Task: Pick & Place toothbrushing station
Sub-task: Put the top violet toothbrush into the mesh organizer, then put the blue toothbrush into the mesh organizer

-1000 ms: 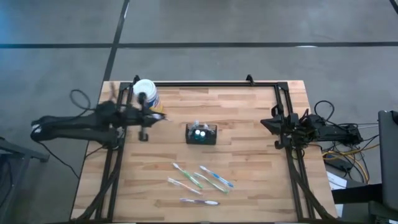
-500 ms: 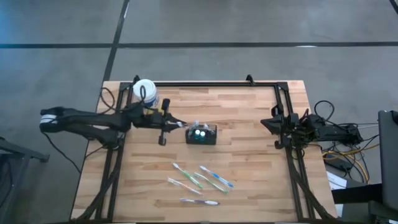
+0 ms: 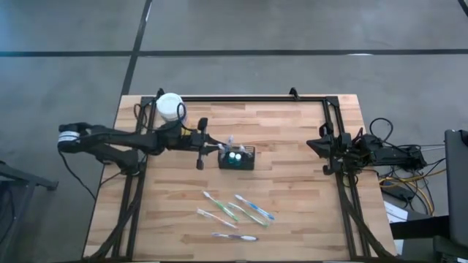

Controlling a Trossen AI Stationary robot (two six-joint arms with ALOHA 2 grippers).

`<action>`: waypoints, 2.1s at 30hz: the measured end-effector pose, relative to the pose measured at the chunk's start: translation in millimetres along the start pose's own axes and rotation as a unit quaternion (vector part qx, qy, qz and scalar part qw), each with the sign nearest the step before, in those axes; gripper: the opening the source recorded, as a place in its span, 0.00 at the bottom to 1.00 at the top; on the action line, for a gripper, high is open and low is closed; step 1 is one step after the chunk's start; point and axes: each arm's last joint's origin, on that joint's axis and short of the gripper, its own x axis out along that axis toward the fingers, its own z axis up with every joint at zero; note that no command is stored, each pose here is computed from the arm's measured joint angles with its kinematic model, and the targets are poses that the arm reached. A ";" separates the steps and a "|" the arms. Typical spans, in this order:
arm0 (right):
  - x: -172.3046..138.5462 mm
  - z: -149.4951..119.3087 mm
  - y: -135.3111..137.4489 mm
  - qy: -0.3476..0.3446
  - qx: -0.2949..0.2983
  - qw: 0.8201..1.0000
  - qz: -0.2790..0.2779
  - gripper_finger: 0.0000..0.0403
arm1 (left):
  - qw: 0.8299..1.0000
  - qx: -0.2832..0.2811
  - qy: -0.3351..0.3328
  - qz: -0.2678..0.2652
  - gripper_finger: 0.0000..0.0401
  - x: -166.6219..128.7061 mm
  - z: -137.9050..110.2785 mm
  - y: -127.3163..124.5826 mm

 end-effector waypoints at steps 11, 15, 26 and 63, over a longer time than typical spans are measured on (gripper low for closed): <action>0.0 0.1 0.0 -0.001 0.002 1.000 0.000 0.02 | 0.999 -0.030 0.033 -0.004 0.05 10.7 -27.4 -0.2; 0.0 0.2 0.0 -0.001 0.002 1.000 0.000 0.02 | 0.997 -0.054 0.046 0.015 0.05 14.6 -35.1 0.3; 0.0 0.2 0.0 -0.001 0.003 1.000 0.000 0.02 | 0.994 -0.067 0.082 0.018 0.05 23.5 -57.3 -1.7; 0.0 0.3 0.0 -0.001 0.008 1.000 0.000 0.02 | 0.999 -0.026 -0.026 -0.025 0.64 -26.6 24.6 -4.8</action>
